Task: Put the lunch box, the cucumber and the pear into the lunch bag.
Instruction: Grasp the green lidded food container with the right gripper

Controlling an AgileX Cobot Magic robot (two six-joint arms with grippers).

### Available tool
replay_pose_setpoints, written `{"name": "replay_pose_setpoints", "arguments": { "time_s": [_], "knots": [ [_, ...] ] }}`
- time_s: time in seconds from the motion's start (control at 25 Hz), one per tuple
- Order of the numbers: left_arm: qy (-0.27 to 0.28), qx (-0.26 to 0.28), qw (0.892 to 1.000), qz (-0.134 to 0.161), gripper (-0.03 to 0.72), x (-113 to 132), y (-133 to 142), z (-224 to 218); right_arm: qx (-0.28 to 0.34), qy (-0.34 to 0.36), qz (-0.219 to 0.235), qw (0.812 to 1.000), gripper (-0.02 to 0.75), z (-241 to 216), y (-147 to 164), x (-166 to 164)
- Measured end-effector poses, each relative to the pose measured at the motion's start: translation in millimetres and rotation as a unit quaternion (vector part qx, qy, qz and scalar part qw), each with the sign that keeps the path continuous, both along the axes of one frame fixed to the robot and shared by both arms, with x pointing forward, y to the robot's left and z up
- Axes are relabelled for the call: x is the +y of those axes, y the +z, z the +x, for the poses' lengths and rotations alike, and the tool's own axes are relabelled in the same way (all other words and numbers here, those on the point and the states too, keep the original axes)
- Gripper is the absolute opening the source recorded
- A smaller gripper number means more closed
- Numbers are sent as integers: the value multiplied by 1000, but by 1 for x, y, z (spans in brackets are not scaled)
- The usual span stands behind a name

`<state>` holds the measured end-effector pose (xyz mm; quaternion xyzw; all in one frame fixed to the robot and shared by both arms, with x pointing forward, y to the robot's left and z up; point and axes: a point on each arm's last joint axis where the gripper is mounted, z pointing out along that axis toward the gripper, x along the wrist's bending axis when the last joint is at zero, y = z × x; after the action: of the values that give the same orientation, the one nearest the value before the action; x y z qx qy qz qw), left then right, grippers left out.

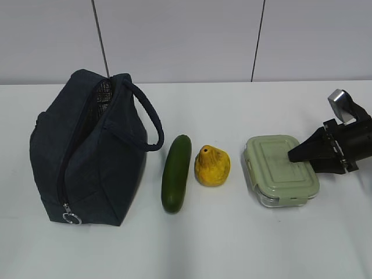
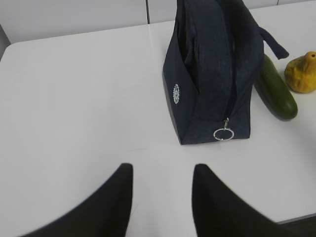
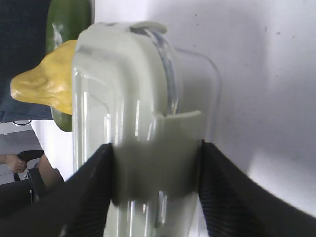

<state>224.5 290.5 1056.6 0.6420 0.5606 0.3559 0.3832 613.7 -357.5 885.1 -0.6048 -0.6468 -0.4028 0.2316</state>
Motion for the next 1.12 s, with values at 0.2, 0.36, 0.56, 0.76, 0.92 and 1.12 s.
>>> {"name": "replay_pose_setpoints", "arguments": {
  "time_s": [0.2, 0.36, 0.56, 0.76, 0.92, 1.12],
  "knots": [
    [0, 0, 1000, 0, 241, 0, 0, 0, 0, -1, 1, 1000, 397, 0, 0, 0],
    [0, 0, 1000, 0, 241, 0, 0, 0, -1, -2, 2, 1000, 397, 0, 0, 0],
    [0, 0, 1000, 0, 241, 0, 0, 0, 5, -7, 3, 1000, 396, 0, 0, 0],
    [0, 0, 1000, 0, 241, 0, 0, 0, 6, -7, 4, 1000, 396, 0, 0, 0],
    [0, 0, 1000, 0, 241, 0, 0, 0, 7, -8, 4, 1000, 396, 0, 0, 0],
    [0, 0, 1000, 0, 241, 0, 0, 0, 11, -10, 5, 1000, 395, 0, 0, 0]
  ]
}}
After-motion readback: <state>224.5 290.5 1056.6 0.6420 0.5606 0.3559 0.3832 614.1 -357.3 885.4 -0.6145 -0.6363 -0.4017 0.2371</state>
